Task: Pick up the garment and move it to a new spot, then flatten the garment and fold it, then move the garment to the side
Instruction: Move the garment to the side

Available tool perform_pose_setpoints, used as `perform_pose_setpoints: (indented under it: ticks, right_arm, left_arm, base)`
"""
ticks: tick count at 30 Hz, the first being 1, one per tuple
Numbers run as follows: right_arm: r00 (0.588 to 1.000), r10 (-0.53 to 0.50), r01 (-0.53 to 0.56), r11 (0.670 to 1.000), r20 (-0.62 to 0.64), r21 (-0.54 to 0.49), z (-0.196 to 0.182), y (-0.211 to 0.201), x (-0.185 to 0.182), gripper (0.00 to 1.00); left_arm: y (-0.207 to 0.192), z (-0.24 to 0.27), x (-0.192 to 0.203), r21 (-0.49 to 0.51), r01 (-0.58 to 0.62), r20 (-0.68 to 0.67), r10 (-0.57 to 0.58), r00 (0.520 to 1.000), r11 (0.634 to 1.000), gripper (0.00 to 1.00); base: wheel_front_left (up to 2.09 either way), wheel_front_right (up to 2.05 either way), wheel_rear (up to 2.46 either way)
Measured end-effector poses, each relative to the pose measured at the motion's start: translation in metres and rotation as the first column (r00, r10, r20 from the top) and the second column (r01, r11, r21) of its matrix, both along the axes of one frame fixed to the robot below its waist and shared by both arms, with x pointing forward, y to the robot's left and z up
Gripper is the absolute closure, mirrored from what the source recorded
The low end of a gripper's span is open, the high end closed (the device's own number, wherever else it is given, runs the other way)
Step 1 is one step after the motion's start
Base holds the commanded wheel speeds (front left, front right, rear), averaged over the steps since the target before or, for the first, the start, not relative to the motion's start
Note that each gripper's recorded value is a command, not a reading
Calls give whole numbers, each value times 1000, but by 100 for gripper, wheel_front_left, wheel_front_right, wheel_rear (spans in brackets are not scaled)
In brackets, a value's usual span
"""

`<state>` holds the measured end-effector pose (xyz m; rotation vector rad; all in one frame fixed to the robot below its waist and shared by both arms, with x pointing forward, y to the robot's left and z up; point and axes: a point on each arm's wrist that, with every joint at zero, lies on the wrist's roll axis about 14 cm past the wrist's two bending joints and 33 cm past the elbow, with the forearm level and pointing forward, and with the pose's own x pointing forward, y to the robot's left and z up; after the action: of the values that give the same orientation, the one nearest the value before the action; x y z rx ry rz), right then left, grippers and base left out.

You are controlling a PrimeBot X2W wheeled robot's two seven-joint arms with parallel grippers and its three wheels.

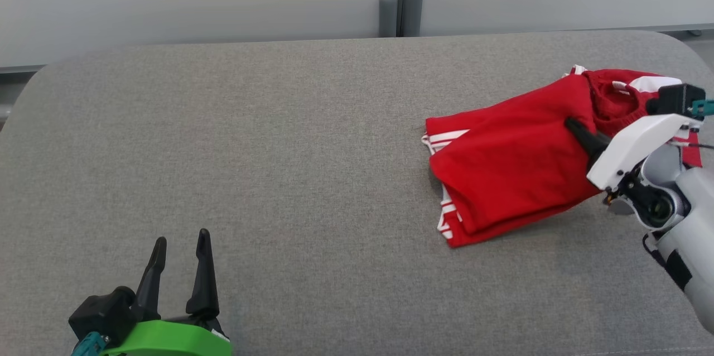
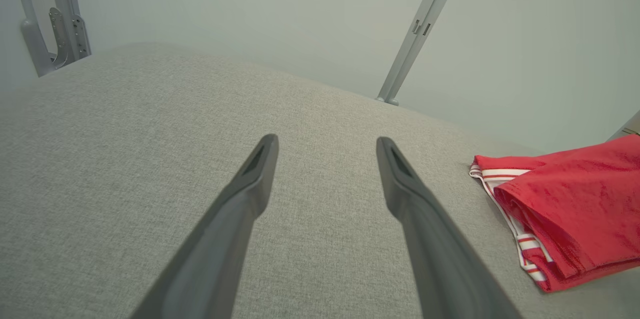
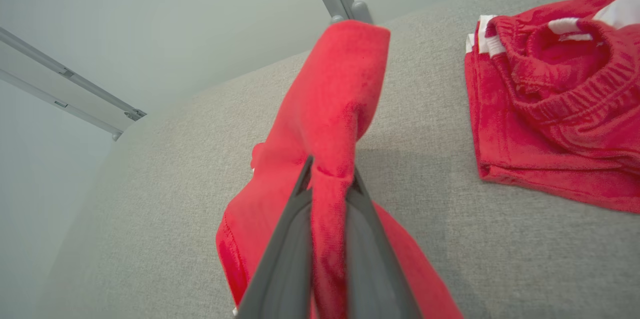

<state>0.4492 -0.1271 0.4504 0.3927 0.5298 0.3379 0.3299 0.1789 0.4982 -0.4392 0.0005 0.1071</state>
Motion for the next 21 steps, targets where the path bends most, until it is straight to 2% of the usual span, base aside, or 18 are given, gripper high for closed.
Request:
perform_pose_setpoints:
  ticks: [7, 21]
  right_arm:
    - [992, -51, 60, 995, 112, -85, 44, -36, 35, 100]
    - [987, -69, 101, 969, 146, -225, 69, -66, 81, 100]
  left_arm:
    - [-9, 1, 6, -5, 27, 3, -27, 1000, 1000, 0]
    - [-4, -5, 11, 4, 12, -22, -12, 1000, 1000, 0]
  base:
    - [0, 0, 0]
    - [0, 0, 0]
